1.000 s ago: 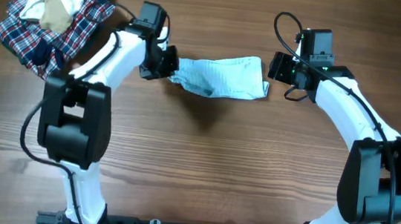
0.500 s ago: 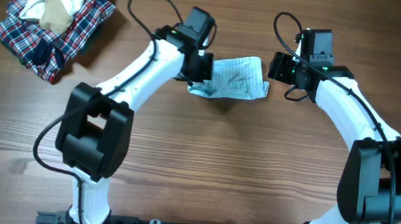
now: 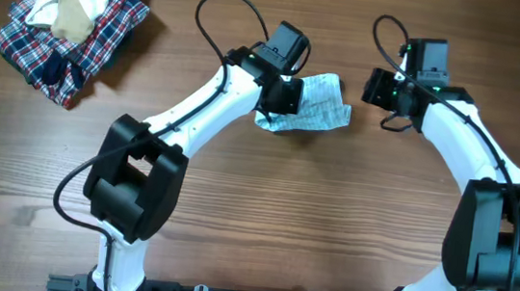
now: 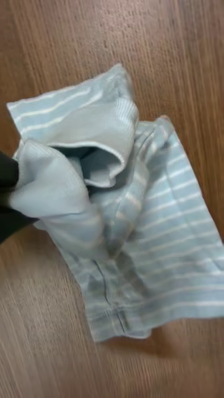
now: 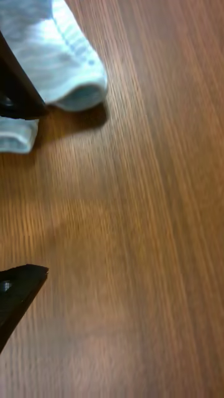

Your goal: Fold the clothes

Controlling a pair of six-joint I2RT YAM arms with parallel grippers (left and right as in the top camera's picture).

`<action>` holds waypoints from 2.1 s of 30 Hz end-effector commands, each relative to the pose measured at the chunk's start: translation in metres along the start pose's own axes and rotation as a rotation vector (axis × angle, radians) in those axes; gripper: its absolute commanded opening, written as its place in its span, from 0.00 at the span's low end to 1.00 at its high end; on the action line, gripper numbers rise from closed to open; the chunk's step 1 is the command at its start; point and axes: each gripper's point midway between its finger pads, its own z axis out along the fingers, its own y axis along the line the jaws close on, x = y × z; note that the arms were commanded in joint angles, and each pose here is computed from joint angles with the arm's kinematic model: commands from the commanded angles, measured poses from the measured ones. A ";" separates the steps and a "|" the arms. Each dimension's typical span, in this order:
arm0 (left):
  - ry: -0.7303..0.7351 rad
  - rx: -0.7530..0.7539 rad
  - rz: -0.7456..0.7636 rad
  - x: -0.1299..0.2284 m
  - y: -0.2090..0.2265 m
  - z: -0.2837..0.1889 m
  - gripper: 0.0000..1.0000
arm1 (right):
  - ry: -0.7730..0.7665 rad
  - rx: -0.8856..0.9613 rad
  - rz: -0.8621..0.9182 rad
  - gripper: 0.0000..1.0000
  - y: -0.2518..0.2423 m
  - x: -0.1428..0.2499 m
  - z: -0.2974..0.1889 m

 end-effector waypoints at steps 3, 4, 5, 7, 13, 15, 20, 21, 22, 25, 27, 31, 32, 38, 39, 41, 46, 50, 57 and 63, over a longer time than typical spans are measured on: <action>-0.089 0.032 0.030 -0.020 -0.017 -0.020 0.06 | -0.013 0.006 -0.007 0.75 0.000 -0.005 -0.004; -0.090 0.033 0.031 -0.021 -0.017 -0.019 0.07 | -0.013 0.006 -0.007 0.75 0.000 -0.005 -0.004; -0.091 0.034 0.032 -0.021 -0.018 -0.019 0.11 | -0.013 0.006 -0.007 0.75 0.000 -0.005 -0.004; -0.091 0.036 0.036 -0.020 -0.020 -0.018 0.11 | -0.012 0.006 -0.007 0.75 0.000 -0.005 -0.004; -0.064 0.045 0.051 -0.012 -0.027 -0.006 0.11 | -0.012 0.006 -0.007 0.75 0.000 -0.005 -0.004; -0.061 0.047 0.057 -0.010 -0.030 -0.005 0.11 | -0.013 0.006 -0.007 0.75 0.000 -0.005 -0.004; -0.058 0.050 0.067 -0.008 -0.034 -0.005 0.47 | -0.010 -0.001 -0.007 0.75 0.001 -0.004 -0.004; -0.058 0.050 0.070 -0.008 -0.034 -0.005 0.56 | -0.010 -0.001 -0.007 0.75 0.001 -0.004 -0.004; -0.058 0.050 0.070 -0.008 -0.034 -0.005 0.58 | -0.010 -0.001 -0.006 0.75 0.001 -0.004 -0.004; -0.060 0.047 0.070 -0.008 -0.034 -0.005 0.64 | -0.010 -0.001 -0.005 0.76 0.001 -0.004 -0.004; -0.065 0.042 0.073 -0.009 -0.033 -0.005 0.66 | -0.010 -0.002 -0.005 0.76 0.001 -0.004 -0.004; -0.080 0.037 0.108 -0.012 -0.033 -0.011 0.70 | 0.004 -0.048 -0.004 0.77 0.009 -0.002 -0.004; -0.092 0.031 0.117 -0.015 -0.033 -0.015 0.73 | 0.012 -0.075 -0.004 0.77 0.013 0.000 -0.005; -0.198 -0.107 0.060 -0.040 0.003 -0.040 0.96 | 0.163 -0.240 0.119 0.77 0.041 0.029 -0.011; -0.202 -0.113 0.036 -0.043 0.010 -0.042 0.99 | 0.186 -0.262 0.146 0.80 0.045 0.032 -0.013; -0.211 -0.124 -0.020 -0.050 0.025 -0.045 1.00 | 0.223 -0.327 0.159 0.84 0.056 0.038 -0.016; -0.225 -0.156 -0.157 -0.061 0.069 -0.057 1.00 | 0.228 -0.346 0.142 0.86 0.059 0.039 -0.017; -0.189 -0.153 -0.215 -0.059 0.096 -0.061 0.99 | 0.237 -0.382 0.144 0.87 0.064 0.040 -0.016; -0.154 -0.116 -0.221 -0.054 0.093 -0.057 1.00 | 0.291 -0.396 0.165 0.87 0.072 0.054 0.005; -0.130 -0.126 -0.226 -0.049 0.096 -0.049 0.99 | 0.299 -0.385 0.186 0.86 0.070 0.057 0.017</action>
